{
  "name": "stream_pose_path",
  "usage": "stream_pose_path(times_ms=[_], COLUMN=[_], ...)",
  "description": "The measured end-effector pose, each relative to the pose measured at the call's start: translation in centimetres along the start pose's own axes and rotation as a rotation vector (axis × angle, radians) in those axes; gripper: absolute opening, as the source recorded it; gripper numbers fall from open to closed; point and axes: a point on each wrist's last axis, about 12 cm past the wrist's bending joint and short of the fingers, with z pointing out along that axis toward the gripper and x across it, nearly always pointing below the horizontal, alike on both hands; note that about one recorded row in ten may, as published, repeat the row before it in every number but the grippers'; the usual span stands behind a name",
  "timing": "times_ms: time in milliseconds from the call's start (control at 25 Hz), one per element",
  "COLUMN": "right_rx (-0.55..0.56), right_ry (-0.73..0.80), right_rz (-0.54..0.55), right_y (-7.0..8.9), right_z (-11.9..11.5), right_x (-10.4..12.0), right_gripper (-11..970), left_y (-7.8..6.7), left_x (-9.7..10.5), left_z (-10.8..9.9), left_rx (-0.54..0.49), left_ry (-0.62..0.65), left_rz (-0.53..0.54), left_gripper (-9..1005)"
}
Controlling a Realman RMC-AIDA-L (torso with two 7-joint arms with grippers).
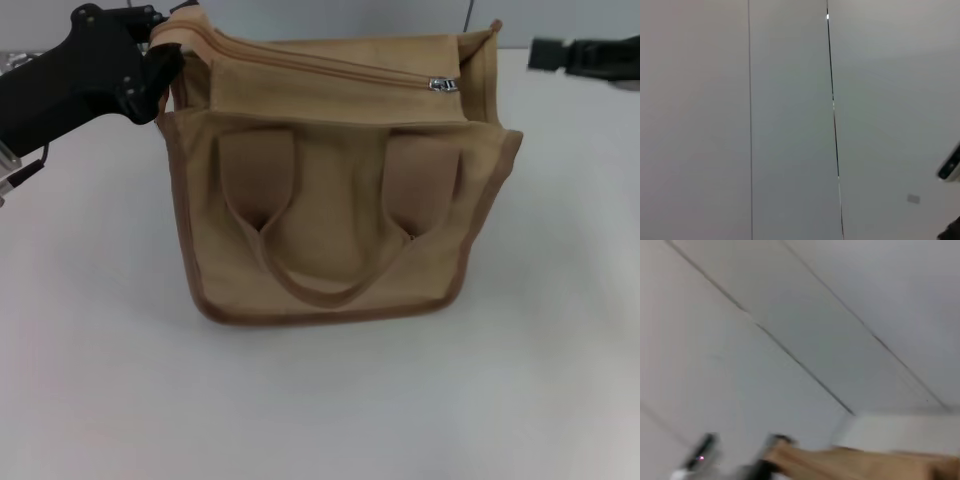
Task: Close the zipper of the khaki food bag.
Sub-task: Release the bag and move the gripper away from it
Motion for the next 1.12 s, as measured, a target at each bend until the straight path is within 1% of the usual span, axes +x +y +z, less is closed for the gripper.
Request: stream_pose_path(times_ms=[80, 160, 200, 240, 400, 520, 680, 760, 920, 1120], right_rx=[-0.098, -0.163, -0.2, -0.2, -0.222, -0.191, -0.198, -0.202, -0.191, -0.186], right_ry=[-0.059, -0.09, -0.108, -0.108, -0.109, -0.078, 0.003, 0.033, 0.069, 0.073], right_rz=[-0.099, -0.188, -0.271, -0.271, -0.422, -0.502, -0.562, -0.578, -0.597, -0.605], right_y=[0.6, 0.9, 1.0, 1.0, 1.0, 0.5, 0.3, 0.1, -0.1, -0.2], right_z=[-0.7, -1.2, -1.4, -1.4, -0.9, -0.1, 1.5, 1.9, 2.4, 2.5], right_x=[1.1, 2.4, 4.0, 4.0, 7.6, 10.2, 13.4, 14.6, 16.1, 16.6], right_gripper=[103, 137, 154, 190, 333, 446, 609, 659, 759, 758], left_y=[0.0, 0.0, -0.1, -0.1, -0.1, -0.2, -0.3, -0.2, -0.2, -0.1], left_x=[0.0, 0.1, 0.1, 0.1, 0.1, 0.1, 0.2, 0.2, 0.2, 0.3], left_z=[0.0, 0.0, 0.0, 0.0, 0.0, 0.0, 0.0, 0.1, 0.1, 0.3], left_rx=[0.0, -0.001, 0.0, 0.0, 0.004, 0.011, 0.019, 0.022, 0.021, 0.01], left_ry=[0.0, 0.002, 0.002, 0.002, 0.004, 0.005, 0.009, 0.014, 0.022, 0.031], left_rz=[0.0, -0.002, -0.003, -0.003, -0.024, -0.041, -0.058, -0.063, -0.064, -0.065], left_gripper=[12, 12, 12, 12, 13, 13, 13, 14, 14, 15])
